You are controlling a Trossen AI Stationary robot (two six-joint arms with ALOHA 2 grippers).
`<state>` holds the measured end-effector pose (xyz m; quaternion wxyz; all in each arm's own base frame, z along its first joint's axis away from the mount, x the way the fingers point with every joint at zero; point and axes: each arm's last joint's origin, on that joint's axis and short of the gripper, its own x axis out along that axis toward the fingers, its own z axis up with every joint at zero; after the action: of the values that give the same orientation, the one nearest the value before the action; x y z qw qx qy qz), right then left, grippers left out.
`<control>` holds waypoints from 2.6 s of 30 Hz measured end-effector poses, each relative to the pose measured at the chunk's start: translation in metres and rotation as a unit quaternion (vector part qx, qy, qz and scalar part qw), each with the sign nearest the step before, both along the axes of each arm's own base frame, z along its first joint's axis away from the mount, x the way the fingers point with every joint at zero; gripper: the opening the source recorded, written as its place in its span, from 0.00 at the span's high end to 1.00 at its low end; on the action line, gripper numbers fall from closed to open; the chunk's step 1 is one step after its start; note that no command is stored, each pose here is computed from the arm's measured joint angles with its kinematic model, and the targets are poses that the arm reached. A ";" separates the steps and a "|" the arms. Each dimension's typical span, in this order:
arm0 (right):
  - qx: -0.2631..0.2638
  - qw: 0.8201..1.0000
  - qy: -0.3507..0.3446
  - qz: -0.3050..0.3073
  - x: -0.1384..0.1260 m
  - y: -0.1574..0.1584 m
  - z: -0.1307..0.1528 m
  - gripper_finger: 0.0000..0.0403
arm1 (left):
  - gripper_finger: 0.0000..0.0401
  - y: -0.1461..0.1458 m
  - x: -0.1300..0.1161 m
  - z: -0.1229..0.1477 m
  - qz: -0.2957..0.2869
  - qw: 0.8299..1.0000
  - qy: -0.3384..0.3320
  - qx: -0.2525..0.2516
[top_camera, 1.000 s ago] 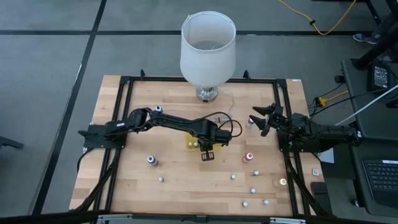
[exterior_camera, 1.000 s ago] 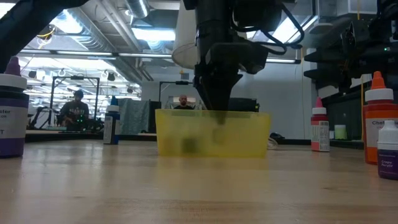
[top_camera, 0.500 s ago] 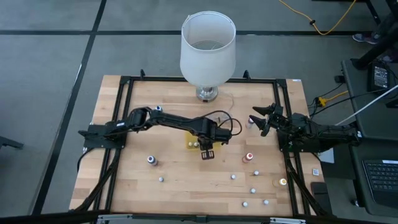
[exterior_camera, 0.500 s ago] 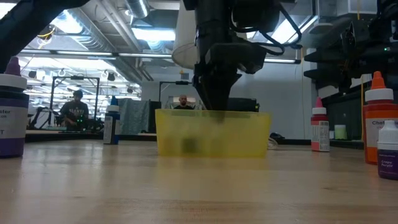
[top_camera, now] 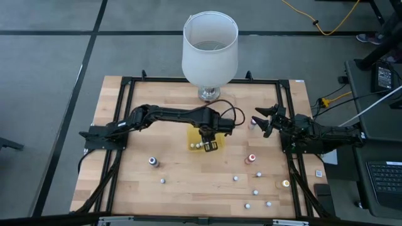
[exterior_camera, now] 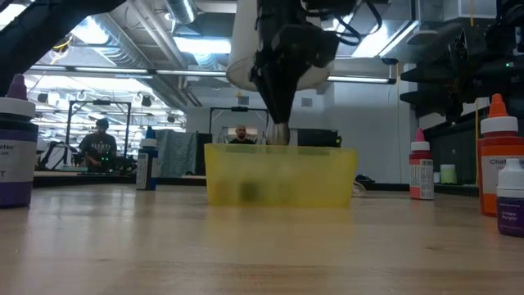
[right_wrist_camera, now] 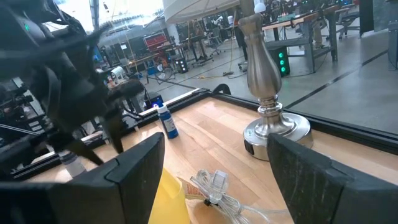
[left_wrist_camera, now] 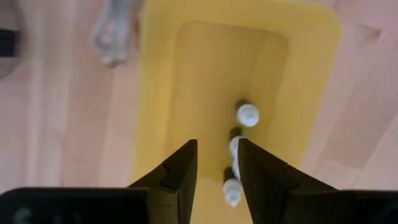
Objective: Pick & Place food coloring
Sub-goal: Put the left small red food coloring bottle into the yellow bin
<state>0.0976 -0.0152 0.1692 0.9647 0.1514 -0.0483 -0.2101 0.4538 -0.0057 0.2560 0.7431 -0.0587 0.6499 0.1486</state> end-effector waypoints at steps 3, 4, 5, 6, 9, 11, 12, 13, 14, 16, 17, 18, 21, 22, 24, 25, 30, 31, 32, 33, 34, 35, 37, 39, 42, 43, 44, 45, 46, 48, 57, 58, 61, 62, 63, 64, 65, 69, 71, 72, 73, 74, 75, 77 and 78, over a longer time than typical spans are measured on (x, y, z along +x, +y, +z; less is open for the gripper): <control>0.000 1.000 0.000 0.000 0.000 0.000 0.000 0.30 | 0.66 0.000 -0.004 0.010 0.012 1.000 0.007 0.004; 0.000 1.000 0.000 0.000 0.000 0.000 0.000 0.30 | 0.64 0.000 -0.006 0.012 0.016 1.000 0.012 0.002; 0.000 1.000 0.000 0.000 0.000 0.000 0.000 0.30 | 0.61 0.000 -0.007 0.015 0.020 1.000 0.016 0.000; 0.000 1.000 0.000 0.000 0.000 0.000 0.000 0.30 | 0.59 -0.002 -0.009 0.018 0.022 1.000 0.020 -0.002; 0.000 1.000 0.000 0.000 0.000 0.000 0.000 0.30 | 0.51 -0.010 -0.012 0.021 0.023 0.999 0.024 -0.011; 0.000 1.000 0.000 0.000 0.000 0.000 0.000 0.30 | 0.47 -0.022 -0.015 0.027 0.007 0.999 0.019 -0.031; 0.000 1.000 0.000 0.000 0.000 0.000 0.000 0.30 | 0.45 -0.029 -0.017 0.032 -0.011 0.999 0.012 -0.042; 0.000 1.000 0.000 0.000 0.000 0.000 0.000 0.30 | 0.43 -0.036 -0.020 0.037 -0.033 0.998 0.007 -0.050; 0.000 1.000 0.000 0.000 0.000 0.000 0.000 0.30 | 0.42 -0.043 -0.023 0.041 -0.057 0.997 0.006 -0.053; 0.000 1.000 0.000 0.000 0.000 0.000 0.000 0.30 | 0.40 -0.058 -0.028 0.045 -0.101 0.993 0.008 -0.055; 0.000 1.000 0.000 0.000 0.000 0.000 0.000 0.30 | 0.40 -0.065 -0.030 0.047 -0.119 0.991 0.006 -0.055; 0.000 1.000 0.000 0.000 0.000 0.000 0.000 0.30 | 0.39 -0.072 -0.033 0.050 -0.137 0.989 0.004 -0.056; 0.000 1.000 0.000 0.000 0.000 0.000 0.000 0.30 | 0.40 -0.093 -0.043 0.062 -0.195 0.979 -0.007 -0.065; 0.000 1.000 0.000 0.000 0.000 0.000 0.000 0.30 | 0.40 -0.100 -0.047 0.064 -0.210 0.975 -0.008 -0.064; 0.000 1.000 0.000 0.000 0.000 0.000 0.000 0.30 | 0.40 -0.112 -0.053 0.061 -0.242 0.968 0.005 -0.060; 0.000 1.000 0.000 0.000 0.000 0.000 0.000 0.30 | 0.40 -0.118 -0.057 0.058 -0.255 0.965 0.013 -0.057; 0.000 1.000 0.000 0.000 0.000 0.000 0.000 0.30 | 0.40 -0.139 -0.090 0.054 -0.310 0.949 0.037 -0.050; 0.000 1.000 0.000 0.000 0.000 0.000 0.000 0.30 | 0.40 -0.142 -0.098 0.053 -0.319 0.946 0.039 -0.049; 0.000 1.000 0.000 0.000 0.000 0.000 0.000 0.30 | 0.40 -0.144 -0.106 0.050 -0.327 0.943 0.041 -0.048; 0.000 1.000 0.000 0.000 0.000 0.000 0.000 0.30 | 0.40 -0.147 -0.113 0.048 -0.336 0.940 0.035 -0.049; 0.000 1.000 0.000 0.000 0.000 0.000 0.000 0.30 | 0.40 -0.150 -0.120 0.047 -0.345 0.937 0.030 -0.049; 0.000 1.000 0.000 0.000 0.000 0.000 0.000 0.30 | 0.40 -0.153 -0.129 0.046 -0.353 0.934 0.025 -0.049; 0.000 1.000 0.000 0.000 0.000 0.000 0.000 0.30 | 0.40 -0.157 -0.145 0.045 -0.370 0.928 0.017 -0.050; 0.000 1.000 0.000 0.000 0.000 0.000 0.000 0.30 | 0.40 -0.163 -0.159 0.040 -0.390 0.919 0.013 -0.049; 0.000 1.000 0.000 0.000 0.000 0.000 0.000 0.30 | 0.40 -0.172 -0.179 0.031 -0.422 0.905 0.005 -0.049; 0.000 1.000 0.000 0.000 0.000 0.000 0.000 0.30 | 0.40 -0.175 -0.185 0.028 -0.432 0.901 0.003 -0.049; 0.000 1.000 0.000 0.000 0.000 0.000 0.000 0.30 | 0.40 -0.177 -0.190 0.024 -0.443 0.895 0.002 -0.049; 0.000 1.000 0.000 0.000 0.000 0.000 0.000 0.30 | 0.40 -0.180 -0.195 0.020 -0.453 0.890 0.003 -0.048; 0.000 1.000 0.000 0.000 0.000 0.000 0.000 0.30 | 0.40 -0.182 -0.199 0.017 -0.461 0.886 0.001 -0.048; 0.000 1.000 0.000 0.000 0.000 0.000 0.000 0.30 | 0.40 -0.185 -0.205 0.009 -0.471 0.881 -0.004 -0.047; 0.000 1.000 0.000 0.000 0.000 0.000 0.000 0.30 | 0.41 -0.190 -0.209 -0.023 -0.479 0.877 -0.015 -0.031; 0.000 1.000 0.000 0.000 0.000 0.000 0.000 0.30 | 0.41 -0.190 -0.209 -0.027 -0.479 0.877 -0.018 -0.031; 0.000 1.000 0.000 0.000 0.000 0.000 0.000 0.30 | 0.41 -0.189 -0.210 -0.036 -0.480 0.877 -0.018 -0.030; 0.000 1.000 0.000 0.000 0.000 0.000 0.000 0.30 | 0.41 -0.189 -0.211 -0.040 -0.480 0.877 -0.019 -0.030; 0.000 1.000 0.000 0.000 0.000 0.000 0.000 0.30 | 0.41 -0.188 -0.211 -0.043 -0.480 0.876 -0.020 -0.030; 0.000 1.000 0.000 0.000 0.000 0.000 0.000 0.30 | 0.41 -0.188 -0.212 -0.046 -0.481 0.876 -0.019 -0.030; 0.000 1.000 0.000 0.000 0.000 0.000 0.000 0.30 | 0.41 -0.187 -0.213 -0.049 -0.482 0.876 -0.018 -0.030; 0.000 1.000 0.000 0.000 0.000 0.000 0.000 0.30 | 0.41 -0.185 -0.215 -0.061 -0.483 0.875 -0.020 -0.030; 0.000 1.000 0.000 0.000 0.000 0.000 0.000 0.30 | 0.41 -0.185 -0.215 -0.065 -0.485 0.874 -0.020 -0.030; 0.000 1.000 0.000 0.000 0.000 0.000 0.000 0.30 | 0.41 -0.185 -0.215 -0.068 -0.486 0.873 -0.019 -0.029; 0.000 1.000 0.000 0.000 0.000 0.000 0.000 0.30 | 0.41 -0.186 -0.214 -0.070 -0.486 0.873 -0.017 -0.029; 0.000 1.000 0.000 0.000 0.000 0.000 0.000 0.30 | 0.41 -0.186 -0.213 -0.073 -0.486 0.873 -0.013 -0.028; 0.000 1.000 0.000 0.000 0.000 0.000 0.000 0.30 | 0.41 -0.187 -0.212 -0.075 -0.486 0.873 -0.014 -0.028; 0.000 1.000 0.000 0.000 0.000 0.000 0.000 0.30 | 0.41 -0.190 -0.209 -0.081 -0.489 0.872 -0.013 -0.027; 0.000 1.000 0.000 0.000 0.000 0.000 0.000 0.30 | 0.41 -0.191 -0.208 -0.084 -0.489 0.872 -0.012 -0.027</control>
<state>0.0976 -0.0151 0.1692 0.9647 0.1515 -0.0484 -0.2099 0.2456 -0.1963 0.1722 0.7266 0.2452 0.5901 -0.2523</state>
